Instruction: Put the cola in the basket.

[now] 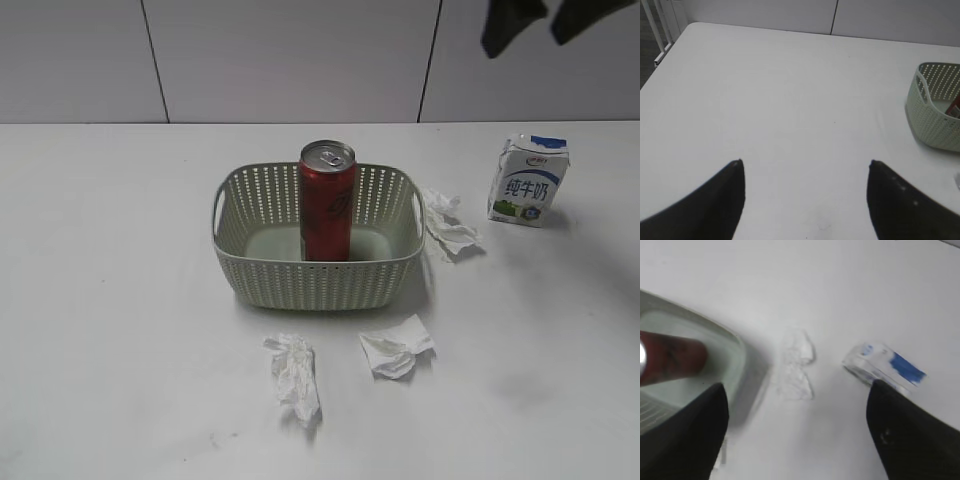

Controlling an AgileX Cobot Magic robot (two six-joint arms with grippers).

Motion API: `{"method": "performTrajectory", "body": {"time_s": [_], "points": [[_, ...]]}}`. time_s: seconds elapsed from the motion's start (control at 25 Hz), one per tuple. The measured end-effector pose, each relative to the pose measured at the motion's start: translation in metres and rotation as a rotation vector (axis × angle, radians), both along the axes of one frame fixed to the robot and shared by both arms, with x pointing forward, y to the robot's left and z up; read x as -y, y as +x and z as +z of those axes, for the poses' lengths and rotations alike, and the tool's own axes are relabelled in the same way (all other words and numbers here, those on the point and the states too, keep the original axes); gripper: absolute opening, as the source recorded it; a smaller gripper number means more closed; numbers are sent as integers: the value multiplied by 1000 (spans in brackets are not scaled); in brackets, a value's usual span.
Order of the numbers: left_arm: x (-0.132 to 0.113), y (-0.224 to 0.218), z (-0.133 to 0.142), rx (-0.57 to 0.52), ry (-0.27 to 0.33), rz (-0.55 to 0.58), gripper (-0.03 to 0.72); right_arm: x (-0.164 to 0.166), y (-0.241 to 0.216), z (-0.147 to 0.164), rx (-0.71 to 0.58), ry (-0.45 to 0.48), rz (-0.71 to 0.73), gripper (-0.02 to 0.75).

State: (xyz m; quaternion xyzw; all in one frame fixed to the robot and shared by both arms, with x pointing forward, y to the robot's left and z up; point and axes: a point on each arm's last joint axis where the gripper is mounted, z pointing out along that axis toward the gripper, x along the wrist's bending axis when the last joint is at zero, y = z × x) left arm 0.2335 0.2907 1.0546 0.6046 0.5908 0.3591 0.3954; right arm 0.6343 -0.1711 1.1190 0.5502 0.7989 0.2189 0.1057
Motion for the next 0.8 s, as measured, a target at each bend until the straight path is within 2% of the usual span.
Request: {"method": "performTrajectory", "body": {"time_s": [0.2,0.32,0.52,0.8], "points": [[0,0,0,0,0,0,573,69,-9,3,-26,-11,-164,641],[0,0,0,0,0,0,573,95,-27,10,-26,-11,-227,636],[0,0,0,0,0,0,573,107,-71,14,-44,-28,-253,633],[0,0,0,0,0,0,573,111,-154,0,-57,-34,-257,617]]}}
